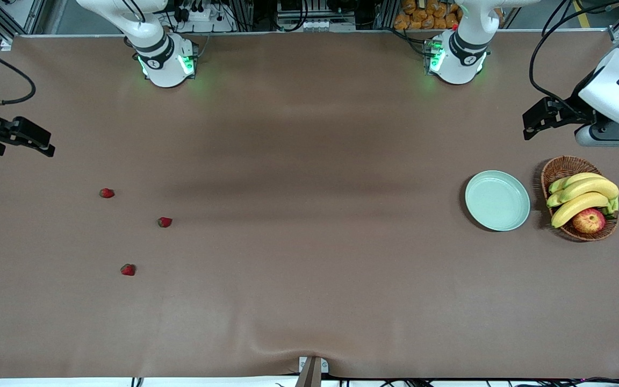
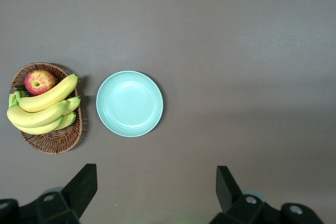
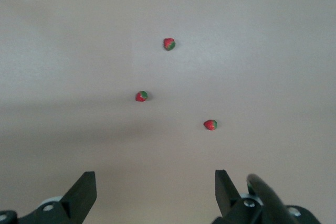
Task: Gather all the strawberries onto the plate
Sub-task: 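Reach the right gripper down to the first red strawberry, then close the right gripper on the first strawberry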
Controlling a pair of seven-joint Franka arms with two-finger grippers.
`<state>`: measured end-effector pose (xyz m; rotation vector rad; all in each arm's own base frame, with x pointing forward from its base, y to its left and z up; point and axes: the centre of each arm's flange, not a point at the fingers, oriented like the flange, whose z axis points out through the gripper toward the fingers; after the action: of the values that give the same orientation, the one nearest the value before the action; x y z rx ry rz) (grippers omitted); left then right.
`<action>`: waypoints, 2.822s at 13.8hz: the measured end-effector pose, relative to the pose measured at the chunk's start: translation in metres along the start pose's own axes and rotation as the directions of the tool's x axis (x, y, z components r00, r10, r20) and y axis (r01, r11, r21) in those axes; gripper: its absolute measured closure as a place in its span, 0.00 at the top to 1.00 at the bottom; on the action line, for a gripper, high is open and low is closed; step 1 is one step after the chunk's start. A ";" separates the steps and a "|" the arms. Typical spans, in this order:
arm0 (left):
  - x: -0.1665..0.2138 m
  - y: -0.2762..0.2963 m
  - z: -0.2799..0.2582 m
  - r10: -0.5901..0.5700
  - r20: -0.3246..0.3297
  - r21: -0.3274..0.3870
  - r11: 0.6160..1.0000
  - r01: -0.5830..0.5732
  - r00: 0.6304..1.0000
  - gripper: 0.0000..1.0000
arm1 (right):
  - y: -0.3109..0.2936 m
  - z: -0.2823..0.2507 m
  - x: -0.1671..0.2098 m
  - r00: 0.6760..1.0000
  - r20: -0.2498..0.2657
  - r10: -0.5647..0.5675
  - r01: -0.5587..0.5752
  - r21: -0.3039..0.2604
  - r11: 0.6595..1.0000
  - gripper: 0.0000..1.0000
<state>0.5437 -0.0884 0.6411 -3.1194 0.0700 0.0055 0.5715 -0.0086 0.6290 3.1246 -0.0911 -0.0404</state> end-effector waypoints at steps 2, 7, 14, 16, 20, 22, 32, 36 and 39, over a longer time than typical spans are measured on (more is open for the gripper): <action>0.000 0.001 0.000 0.002 0.000 0.000 1.000 -0.002 1.000 1.00 | 0.024 0.024 0.009 1.000 0.017 0.021 -0.021 0.001 1.000 1.00; 0.000 0.003 0.003 0.004 0.006 0.001 1.000 -0.004 1.000 1.00 | 0.059 0.084 0.020 0.995 0.089 0.046 -0.047 0.005 0.999 1.00; 0.000 0.003 0.007 0.004 0.016 0.001 1.000 -0.004 1.000 1.00 | 0.109 0.159 0.031 0.991 0.129 0.029 -0.032 0.022 0.999 1.00; 0.000 0.005 0.007 0.007 0.016 0.001 1.000 -0.007 1.000 1.00 | 0.116 0.181 0.028 0.992 0.126 0.016 -0.020 0.026 0.999 1.00; 0.000 0.007 0.008 0.011 0.017 0.002 1.000 -0.011 1.000 1.00 | 0.123 0.229 0.019 0.994 0.113 0.006 -0.009 0.028 1.000 1.00; 0.000 0.007 0.009 0.012 0.019 0.002 1.000 -0.012 1.000 1.00 | 0.128 0.258 0.011 0.995 0.101 -0.004 0.001 0.030 1.000 1.00; 0.000 0.006 0.007 0.008 0.016 0.001 1.000 -0.008 1.000 1.00 | 0.145 0.352 -0.006 0.987 0.157 -0.034 0.025 0.058 0.998 1.00; 0.000 0.005 0.005 0.007 0.012 0.001 1.000 -0.007 1.000 1.00 | 0.152 0.392 -0.011 0.985 0.167 -0.036 0.025 0.068 0.997 1.00; 0.000 0.005 0.005 0.007 0.012 0.001 1.000 -0.007 1.000 1.00 | 0.146 0.418 -0.022 0.989 0.142 -0.041 0.032 0.066 0.997 0.97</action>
<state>0.5432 -0.0935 0.6356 -3.1177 0.0808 0.0237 0.5300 -0.1588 0.2141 3.1825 -0.0367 -0.2680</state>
